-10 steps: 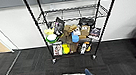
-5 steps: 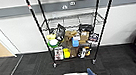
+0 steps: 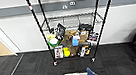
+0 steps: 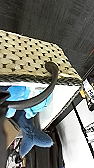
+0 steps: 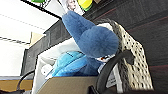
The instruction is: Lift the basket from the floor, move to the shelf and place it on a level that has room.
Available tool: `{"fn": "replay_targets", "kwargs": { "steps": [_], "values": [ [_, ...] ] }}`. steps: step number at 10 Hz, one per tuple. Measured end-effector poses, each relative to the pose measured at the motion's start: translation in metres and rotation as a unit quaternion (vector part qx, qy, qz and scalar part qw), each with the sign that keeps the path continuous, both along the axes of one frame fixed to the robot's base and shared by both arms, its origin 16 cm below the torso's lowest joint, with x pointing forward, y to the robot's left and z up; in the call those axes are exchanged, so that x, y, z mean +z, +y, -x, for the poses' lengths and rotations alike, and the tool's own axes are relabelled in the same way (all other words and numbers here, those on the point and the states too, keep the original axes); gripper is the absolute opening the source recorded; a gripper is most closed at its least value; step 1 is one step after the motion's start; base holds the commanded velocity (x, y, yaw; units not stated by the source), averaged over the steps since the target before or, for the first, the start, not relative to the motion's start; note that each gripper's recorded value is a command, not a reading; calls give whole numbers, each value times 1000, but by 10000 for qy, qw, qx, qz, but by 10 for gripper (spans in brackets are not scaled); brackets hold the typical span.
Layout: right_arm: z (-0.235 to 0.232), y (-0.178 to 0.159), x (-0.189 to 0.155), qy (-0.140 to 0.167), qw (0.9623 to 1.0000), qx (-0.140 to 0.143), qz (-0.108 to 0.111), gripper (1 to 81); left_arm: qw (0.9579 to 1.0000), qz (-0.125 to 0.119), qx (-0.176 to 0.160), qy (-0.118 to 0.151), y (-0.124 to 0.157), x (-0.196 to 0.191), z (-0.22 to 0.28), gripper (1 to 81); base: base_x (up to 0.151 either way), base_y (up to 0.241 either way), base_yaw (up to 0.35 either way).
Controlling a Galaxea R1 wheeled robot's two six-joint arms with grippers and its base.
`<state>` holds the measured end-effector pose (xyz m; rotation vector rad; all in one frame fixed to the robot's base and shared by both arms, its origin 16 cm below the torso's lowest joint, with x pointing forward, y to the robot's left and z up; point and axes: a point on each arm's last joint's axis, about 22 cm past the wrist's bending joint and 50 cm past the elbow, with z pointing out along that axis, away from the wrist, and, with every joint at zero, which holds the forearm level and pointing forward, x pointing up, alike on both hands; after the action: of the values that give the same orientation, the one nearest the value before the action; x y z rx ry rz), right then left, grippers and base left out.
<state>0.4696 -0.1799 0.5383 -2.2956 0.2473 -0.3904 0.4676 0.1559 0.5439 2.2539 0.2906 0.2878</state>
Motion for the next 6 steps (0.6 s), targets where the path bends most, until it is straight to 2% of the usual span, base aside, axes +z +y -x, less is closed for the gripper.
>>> {"fn": "replay_targets", "kwargs": {
  "steps": [2,6],
  "values": [
    [7,2,9,14,10000,14,-28,10,10000,78,-36,37,-4,12,11,10,0,0,0],
    [19,8,58,-260,9996,69,-93,10,9995,78,-18,-311,9,70,19,10,0,0,0]
  ]
}}
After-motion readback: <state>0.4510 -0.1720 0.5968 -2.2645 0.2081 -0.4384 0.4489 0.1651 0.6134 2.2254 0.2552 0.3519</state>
